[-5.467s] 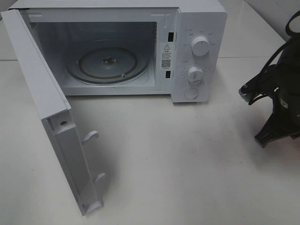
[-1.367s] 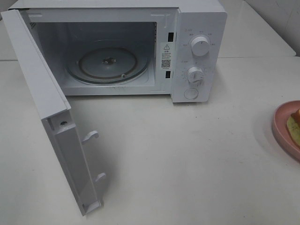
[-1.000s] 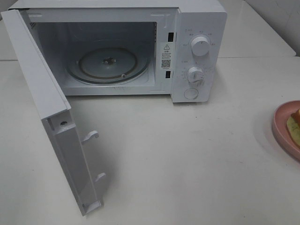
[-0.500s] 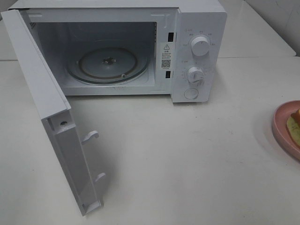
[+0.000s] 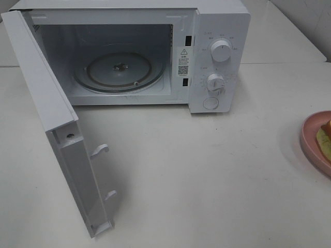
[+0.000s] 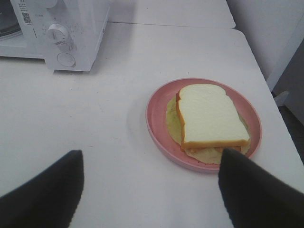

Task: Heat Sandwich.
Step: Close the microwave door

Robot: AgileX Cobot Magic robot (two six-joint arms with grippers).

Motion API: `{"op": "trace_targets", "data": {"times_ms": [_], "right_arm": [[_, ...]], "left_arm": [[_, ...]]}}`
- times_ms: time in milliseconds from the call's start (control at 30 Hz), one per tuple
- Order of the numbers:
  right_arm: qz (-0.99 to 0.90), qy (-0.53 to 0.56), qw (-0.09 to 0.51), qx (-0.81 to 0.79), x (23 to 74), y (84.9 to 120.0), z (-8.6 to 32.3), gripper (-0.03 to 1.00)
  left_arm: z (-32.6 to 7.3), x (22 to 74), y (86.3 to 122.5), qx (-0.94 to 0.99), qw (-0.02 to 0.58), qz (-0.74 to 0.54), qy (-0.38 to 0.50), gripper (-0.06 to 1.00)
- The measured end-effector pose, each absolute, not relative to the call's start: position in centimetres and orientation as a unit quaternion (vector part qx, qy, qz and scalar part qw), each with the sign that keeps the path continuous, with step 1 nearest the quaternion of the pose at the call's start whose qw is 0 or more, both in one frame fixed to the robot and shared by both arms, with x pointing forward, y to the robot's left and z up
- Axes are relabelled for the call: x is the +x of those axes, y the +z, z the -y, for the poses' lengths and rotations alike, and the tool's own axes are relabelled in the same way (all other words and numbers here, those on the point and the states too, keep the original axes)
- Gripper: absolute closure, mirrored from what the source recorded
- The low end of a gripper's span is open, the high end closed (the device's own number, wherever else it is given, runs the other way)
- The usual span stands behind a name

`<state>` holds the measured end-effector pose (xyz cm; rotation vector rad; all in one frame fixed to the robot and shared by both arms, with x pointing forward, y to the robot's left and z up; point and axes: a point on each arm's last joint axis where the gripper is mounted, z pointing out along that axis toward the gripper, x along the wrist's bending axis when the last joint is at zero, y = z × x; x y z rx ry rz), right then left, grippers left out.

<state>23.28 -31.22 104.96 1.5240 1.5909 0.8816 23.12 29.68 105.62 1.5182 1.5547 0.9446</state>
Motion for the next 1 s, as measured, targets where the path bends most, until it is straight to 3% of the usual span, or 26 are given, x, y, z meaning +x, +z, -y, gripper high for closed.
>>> {"op": "trace_targets", "data": {"times_ms": [1000], "right_arm": [[-0.622, 0.344, 0.375, 0.595, 23.28, 104.96, 31.22, 0.23]], "left_arm": [[-29.49, 23.13, 105.63, 0.594, 0.385, -0.607, 0.361, -0.02]]}}
